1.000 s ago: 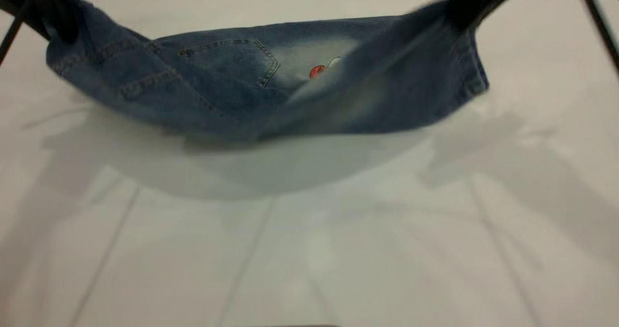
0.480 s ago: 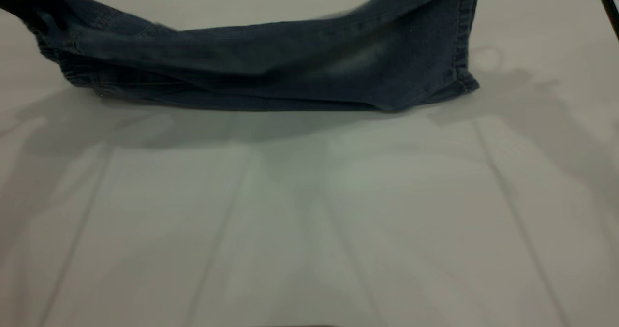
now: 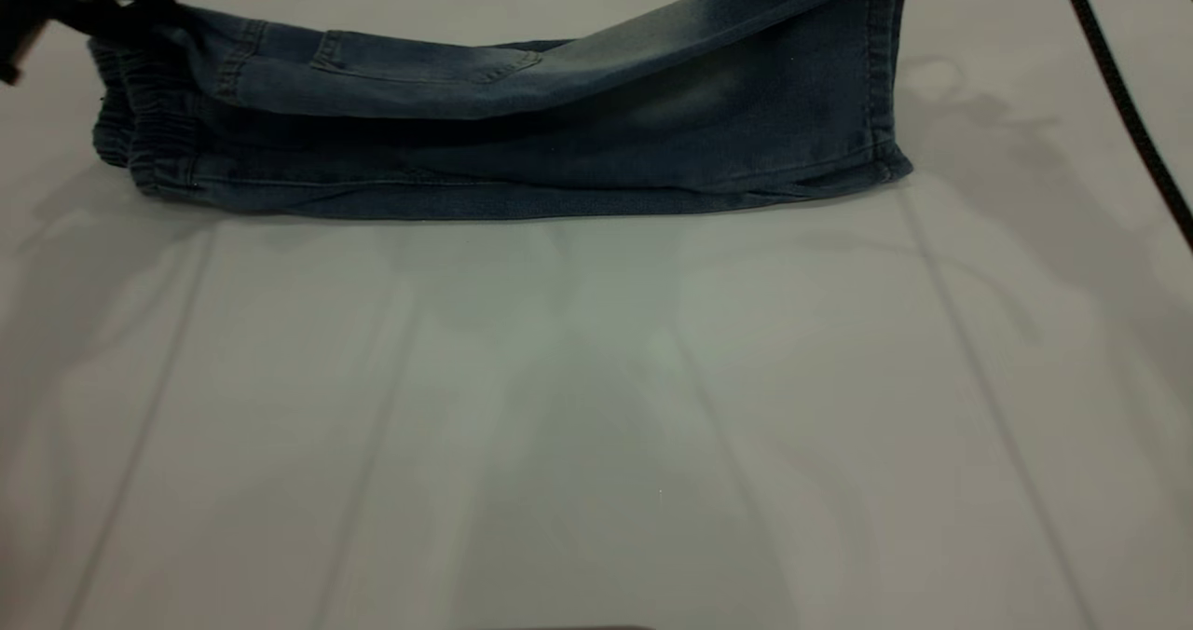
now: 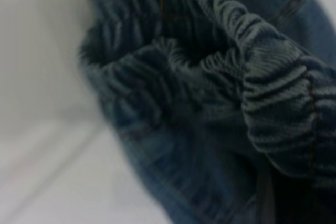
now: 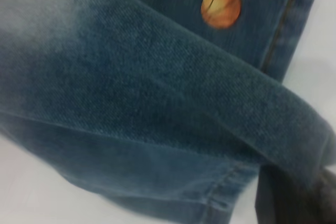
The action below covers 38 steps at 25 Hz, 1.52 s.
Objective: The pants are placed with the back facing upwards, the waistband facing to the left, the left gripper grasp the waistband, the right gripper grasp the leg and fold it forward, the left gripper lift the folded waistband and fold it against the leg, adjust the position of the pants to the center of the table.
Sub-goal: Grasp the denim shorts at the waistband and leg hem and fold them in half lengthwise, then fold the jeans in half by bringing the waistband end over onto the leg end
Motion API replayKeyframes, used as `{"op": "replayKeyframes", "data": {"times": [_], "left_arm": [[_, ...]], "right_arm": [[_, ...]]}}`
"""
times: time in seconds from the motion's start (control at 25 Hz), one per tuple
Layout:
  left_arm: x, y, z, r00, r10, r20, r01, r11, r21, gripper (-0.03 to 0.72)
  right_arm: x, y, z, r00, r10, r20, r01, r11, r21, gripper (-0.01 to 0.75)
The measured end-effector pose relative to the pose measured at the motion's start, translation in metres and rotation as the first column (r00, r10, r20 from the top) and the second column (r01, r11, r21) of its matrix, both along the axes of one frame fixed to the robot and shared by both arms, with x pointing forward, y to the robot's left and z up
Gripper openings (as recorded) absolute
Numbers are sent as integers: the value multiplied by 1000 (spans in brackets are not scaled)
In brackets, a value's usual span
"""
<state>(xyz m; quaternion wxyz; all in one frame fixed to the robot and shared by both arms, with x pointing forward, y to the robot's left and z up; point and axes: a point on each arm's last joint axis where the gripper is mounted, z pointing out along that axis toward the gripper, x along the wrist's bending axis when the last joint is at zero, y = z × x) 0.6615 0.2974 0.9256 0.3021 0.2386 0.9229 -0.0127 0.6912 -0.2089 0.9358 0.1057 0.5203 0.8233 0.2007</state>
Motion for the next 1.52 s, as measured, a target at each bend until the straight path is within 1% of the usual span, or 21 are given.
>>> {"op": "replayKeyframes", "data": {"times": [0.12, 0.2, 0.28, 0.36, 0.44, 0.52, 0.6, 0.68, 0.76, 0.84, 0.92, 1.0, 1.08, 1.16, 1.24, 1.32, 1.4, 1.52], "left_arm": [[7, 1, -12, 999, 21, 39, -22, 1000, 9, 83], [11, 1, -17, 997, 19, 76, -22, 999, 40, 86], [14, 1, -19, 994, 9, 106, -16, 997, 73, 97], [15, 2, -20, 992, -8, 126, -5, 995, 101, 128], [16, 2, -19, 989, -47, 138, 27, 990, 138, 185], [16, 1, -19, 983, -113, 145, 84, 978, 193, 275], [18, -1, -17, 965, -215, 151, 168, 947, 273, 365], [21, -5, -12, 925, -353, 140, 283, 887, 365, 451], [24, -9, -1, 864, -491, 111, 406, 810, 422, 509], [26, -15, 14, 766, -639, 69, 542, 701, 463, 542], [26, -19, 32, 666, -745, 38, 651, 606, 457, 553], [25, -16, 48, 589, -808, 9, 718, 529, 453, 557], [25, -6, 56, 549, -835, -41, 749, 470, 468, 557], [25, 11, 59, 538, -836, -108, 753, 419, 508, 557], [26, 29, 54, 551, -820, -157, 750, 404, 523, 557], [27, 42, 43, 577, -798, -174, 745, 428, 511, 557], [30, 47, 28, 588, -787, -187, 749, 443, 492, 557], [33, 48, -2, 582, -785, -214, 774, 453, 442, 557]], "right_arm": [[6, 0, -7, 999, -20, 41, 20, 1000, 9, 43], [9, 0, -9, 998, -28, 62, 27, 1000, 11, 65], [11, -1, -10, 996, -34, 81, 33, 999, 12, 121], [12, -2, -9, 995, -40, 96, 39, 999, 13, 208], [13, -2, -9, 994, -42, 99, 40, 999, 14, 330], [13, -2, -9, 994, -49, 97, 47, 999, 26, 442], [13, 0, -8, 994, -66, 89, 61, 997, 52, 541], [12, 2, -7, 993, -89, 71, 82, 992, 92, 593], [10, 5, -5, 993, -107, 41, 101, 986, 135, 608], [6, 8, 2, 994, -107, 12, 103, 979, 177, 600], [2, 13, 10, 995, -97, -22, 100, 968, 231, 582], [-2, 18, 18, 996, -75, -48, 86, 954, 287, 572], [-5, 24, 22, 996, -45, -72, 67, 935, 347, 569], [-9, 34, 23, 996, -2, -91, 38, 921, 388, 569], [-13, 47, 25, 995, 39, -92, 2, 911, 413, 568], [-19, 62, 25, 992, 83, -93, -37, 908, 416, 566], [-26, 79, 25, 987, 130, -99, -78, 906, 417, 566], [-36, 100, 24, 977, 186, -101, -129, 902, 413, 566]]}}
